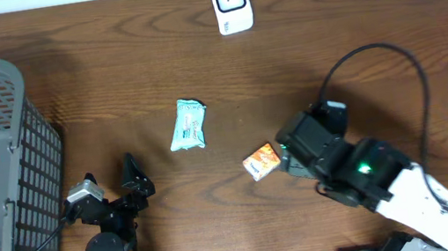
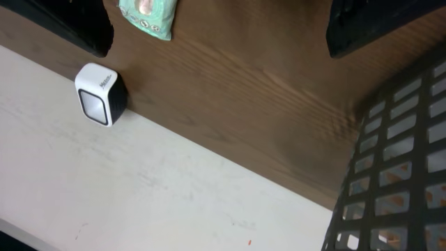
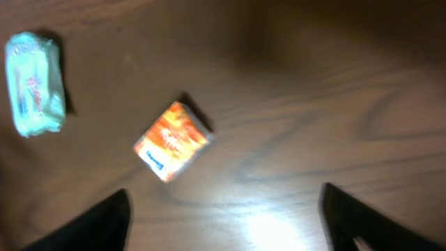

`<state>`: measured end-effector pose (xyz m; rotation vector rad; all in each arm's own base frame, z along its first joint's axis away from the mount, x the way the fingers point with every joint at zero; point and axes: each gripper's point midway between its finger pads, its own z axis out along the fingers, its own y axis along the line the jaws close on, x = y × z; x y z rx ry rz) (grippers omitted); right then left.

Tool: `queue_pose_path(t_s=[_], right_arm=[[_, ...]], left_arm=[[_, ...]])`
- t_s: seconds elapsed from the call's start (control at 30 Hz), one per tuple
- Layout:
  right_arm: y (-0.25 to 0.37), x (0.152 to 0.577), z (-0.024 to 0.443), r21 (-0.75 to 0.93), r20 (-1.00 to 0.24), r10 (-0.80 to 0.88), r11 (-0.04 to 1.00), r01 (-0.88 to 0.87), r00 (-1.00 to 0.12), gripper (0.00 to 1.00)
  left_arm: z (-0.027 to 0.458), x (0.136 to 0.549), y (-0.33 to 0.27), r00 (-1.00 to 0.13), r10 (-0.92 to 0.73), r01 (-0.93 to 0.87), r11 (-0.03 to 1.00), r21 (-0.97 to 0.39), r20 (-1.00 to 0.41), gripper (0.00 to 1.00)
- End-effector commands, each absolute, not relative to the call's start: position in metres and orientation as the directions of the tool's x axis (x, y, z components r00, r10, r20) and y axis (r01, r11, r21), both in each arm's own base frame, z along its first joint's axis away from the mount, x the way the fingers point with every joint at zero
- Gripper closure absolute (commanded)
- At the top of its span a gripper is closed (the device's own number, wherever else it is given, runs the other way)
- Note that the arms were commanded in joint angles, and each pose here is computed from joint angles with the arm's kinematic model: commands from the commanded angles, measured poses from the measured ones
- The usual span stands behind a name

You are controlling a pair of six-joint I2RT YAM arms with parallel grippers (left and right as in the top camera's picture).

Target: Scan the item barcode

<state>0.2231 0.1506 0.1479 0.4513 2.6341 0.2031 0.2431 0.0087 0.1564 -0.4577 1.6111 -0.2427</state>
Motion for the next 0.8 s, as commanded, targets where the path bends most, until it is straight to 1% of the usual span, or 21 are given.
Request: queue_pose_path(t_s=[0.0, 0.1, 0.13, 0.2, 0.23, 0.27, 0.33, 0.43, 0.57, 0.77], right_arm=[[0.170, 0.226, 0.125, 0.311, -0.354, 0.451, 0.883, 0.352, -0.819, 0.11], [0.179, 0.234, 0.108, 0.368, -0.313, 0.559, 0.817, 0.444, -0.768, 0.09], [0.179, 0.234, 0.104, 0.375, -0.292, 0.598, 0.789, 0.486, -0.746, 0.10], [0.179, 0.232, 0.096, 0.379, -0.243, 0.672, 0.729, 0.569, -0.699, 0.20], [0.181, 0.231, 0.093, 0.382, -0.218, 0.695, 0.707, 0.595, -0.685, 0.29], [0.182, 0.231, 0.091, 0.383, -0.200, 0.714, 0.688, 0.617, -0.672, 0.34], [0.186, 0.229, 0.086, 0.383, -0.164, 0.744, 0.653, 0.653, -0.648, 0.38], [0.188, 0.231, 0.078, 0.369, -0.158, 0.748, 0.651, 0.664, -0.645, 0.39], [0.191, 0.229, 0.060, 0.319, -0.142, 0.740, 0.663, 0.677, -0.658, 0.36], [0.214, 0.230, 0.038, 0.316, -0.054, 0.725, 0.664, 0.677, -0.686, 0.41]], left_arm=[[0.139, 0.243, 0.011, -0.081, -0.431, -0.177, 0.893, -0.413, -0.899, 0.02], [0.139, 0.243, 0.011, -0.081, -0.431, -0.177, 0.893, -0.413, -0.899, 0.02], [0.139, 0.243, 0.011, -0.081, -0.431, -0.177, 0.893, -0.413, -0.899, 0.02], [0.139, 0.243, 0.011, -0.081, -0.431, -0.178, 0.893, -0.413, -0.899, 0.02], [0.139, 0.243, 0.011, -0.081, -0.431, -0.178, 0.893, -0.413, -0.899, 0.02], [0.139, 0.243, 0.011, -0.081, -0.431, -0.178, 0.893, -0.413, -0.899, 0.02], [0.139, 0.243, 0.011, -0.081, -0.431, -0.178, 0.893, -0.413, -0.899, 0.02], [0.139, 0.243, 0.011, -0.081, -0.431, -0.178, 0.893, -0.413, -0.899, 0.02], [0.139, 0.243, 0.011, -0.081, -0.431, -0.178, 0.893, -0.413, -0.899, 0.02], [0.139, 0.243, 0.011, -0.081, -0.431, -0.178, 0.893, -0.413, -0.899, 0.02]])
